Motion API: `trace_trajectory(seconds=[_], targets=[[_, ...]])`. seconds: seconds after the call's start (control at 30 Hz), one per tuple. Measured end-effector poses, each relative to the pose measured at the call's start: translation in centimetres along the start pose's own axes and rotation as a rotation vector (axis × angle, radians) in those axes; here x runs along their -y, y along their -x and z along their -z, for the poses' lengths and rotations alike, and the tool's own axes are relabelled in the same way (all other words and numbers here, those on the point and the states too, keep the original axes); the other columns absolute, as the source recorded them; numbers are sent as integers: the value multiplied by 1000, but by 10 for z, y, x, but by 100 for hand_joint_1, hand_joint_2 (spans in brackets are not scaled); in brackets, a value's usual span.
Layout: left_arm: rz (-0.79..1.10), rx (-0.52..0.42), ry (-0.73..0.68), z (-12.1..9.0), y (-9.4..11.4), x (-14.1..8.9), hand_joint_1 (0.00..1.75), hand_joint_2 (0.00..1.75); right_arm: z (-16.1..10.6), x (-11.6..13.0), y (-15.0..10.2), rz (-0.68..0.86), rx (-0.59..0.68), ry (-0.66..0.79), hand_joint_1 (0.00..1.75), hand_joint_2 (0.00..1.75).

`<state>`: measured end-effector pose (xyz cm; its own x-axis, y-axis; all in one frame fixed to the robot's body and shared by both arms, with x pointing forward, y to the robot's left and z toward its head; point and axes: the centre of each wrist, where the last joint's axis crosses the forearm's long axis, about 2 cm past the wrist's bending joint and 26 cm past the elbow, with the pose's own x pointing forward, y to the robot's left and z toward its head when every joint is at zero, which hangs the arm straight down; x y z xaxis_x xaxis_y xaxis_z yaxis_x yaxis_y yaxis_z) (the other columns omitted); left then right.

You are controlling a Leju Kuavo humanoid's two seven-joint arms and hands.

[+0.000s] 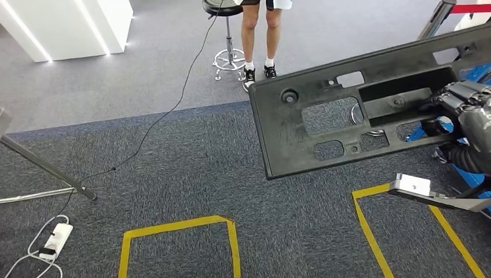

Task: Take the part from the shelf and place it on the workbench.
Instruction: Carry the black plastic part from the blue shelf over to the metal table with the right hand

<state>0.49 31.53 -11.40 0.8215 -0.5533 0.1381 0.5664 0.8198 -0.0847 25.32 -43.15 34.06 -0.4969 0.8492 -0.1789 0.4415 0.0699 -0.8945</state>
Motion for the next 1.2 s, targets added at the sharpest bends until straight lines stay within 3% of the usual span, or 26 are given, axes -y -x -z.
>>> trace_trajectory(seconds=[0.63,1.2], targets=[[-4,6,-3,0,-3,-1,0,175,0,0,1,-5,2,2,175,175],[-63,-55,11,2,-8,9,0,175,2,3,3,-32,5,38,175,175]])
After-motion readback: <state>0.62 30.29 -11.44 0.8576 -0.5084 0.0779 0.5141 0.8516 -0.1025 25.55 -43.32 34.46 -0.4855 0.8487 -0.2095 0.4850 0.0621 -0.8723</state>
